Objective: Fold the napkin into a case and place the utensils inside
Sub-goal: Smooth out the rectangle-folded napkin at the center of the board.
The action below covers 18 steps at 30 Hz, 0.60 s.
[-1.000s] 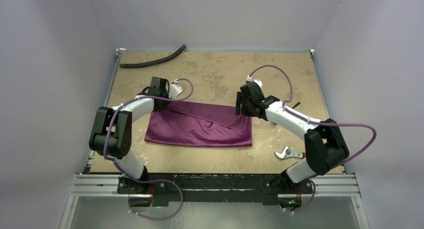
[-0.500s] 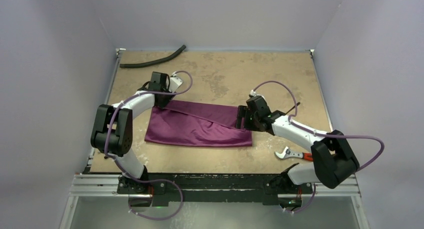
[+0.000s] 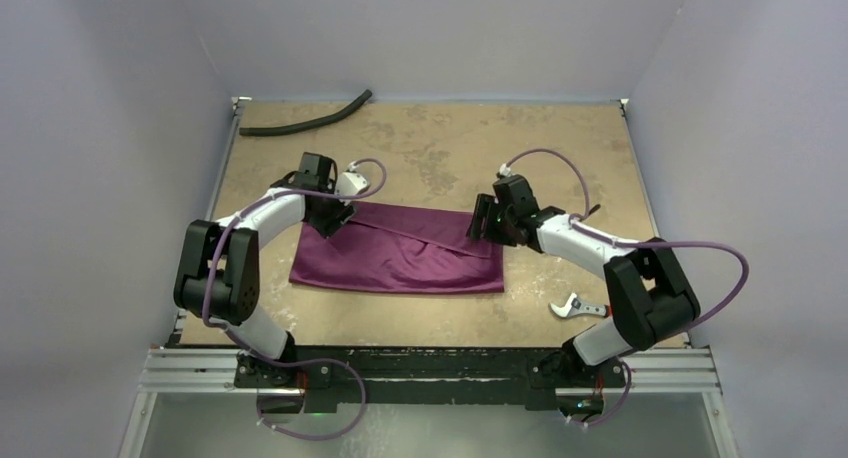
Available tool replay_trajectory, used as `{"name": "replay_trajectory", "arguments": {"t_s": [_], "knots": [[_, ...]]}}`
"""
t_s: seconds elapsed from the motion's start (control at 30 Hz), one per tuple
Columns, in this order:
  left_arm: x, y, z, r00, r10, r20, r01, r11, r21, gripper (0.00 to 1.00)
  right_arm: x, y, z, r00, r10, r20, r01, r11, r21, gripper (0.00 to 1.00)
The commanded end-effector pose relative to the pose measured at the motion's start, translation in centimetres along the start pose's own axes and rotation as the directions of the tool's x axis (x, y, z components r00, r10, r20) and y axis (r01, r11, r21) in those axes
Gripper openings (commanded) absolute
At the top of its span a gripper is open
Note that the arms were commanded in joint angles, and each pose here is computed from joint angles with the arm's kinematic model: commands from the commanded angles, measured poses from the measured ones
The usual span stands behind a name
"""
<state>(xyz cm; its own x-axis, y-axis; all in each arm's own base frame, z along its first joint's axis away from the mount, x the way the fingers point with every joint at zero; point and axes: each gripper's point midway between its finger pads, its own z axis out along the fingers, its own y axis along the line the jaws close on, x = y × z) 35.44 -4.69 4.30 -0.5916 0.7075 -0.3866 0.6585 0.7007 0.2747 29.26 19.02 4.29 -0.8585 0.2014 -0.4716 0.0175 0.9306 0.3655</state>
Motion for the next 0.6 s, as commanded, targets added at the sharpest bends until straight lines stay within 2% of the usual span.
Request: {"name": "replay_trajectory", "arguments": {"t_s": [0.0, 0.43, 0.5, 0.57], "knots": [[1.3, -1.0, -0.1, 0.998, 0.063, -0.014, -0.062, 0.998, 0.023, 0.63, -6.0, 0.5, -0.5, 0.993, 0.016, 0.121, -0.013, 1.000, -0.026, 0.67], [0.9, -0.6, 0.0, 0.994, 0.107, 0.003, -0.107, 0.994, 0.008, 0.63, -10.2, -3.7, 3.4, 0.988, 0.054, 0.146, -0.063, 0.996, 0.056, 0.65], [0.6, -0.7, -0.2, 0.994, 0.109, 0.013, -0.109, 0.994, 0.019, 0.63, -10.7, -3.7, 3.1, 0.986, 0.050, 0.162, -0.060, 0.996, 0.059, 0.64], [0.0, -0.8, -0.4, 0.994, 0.109, 0.029, -0.110, 0.994, 0.026, 0.63, -11.1, -3.5, 2.7, 0.981, 0.047, 0.186, -0.057, 0.997, 0.050, 0.58]]}}
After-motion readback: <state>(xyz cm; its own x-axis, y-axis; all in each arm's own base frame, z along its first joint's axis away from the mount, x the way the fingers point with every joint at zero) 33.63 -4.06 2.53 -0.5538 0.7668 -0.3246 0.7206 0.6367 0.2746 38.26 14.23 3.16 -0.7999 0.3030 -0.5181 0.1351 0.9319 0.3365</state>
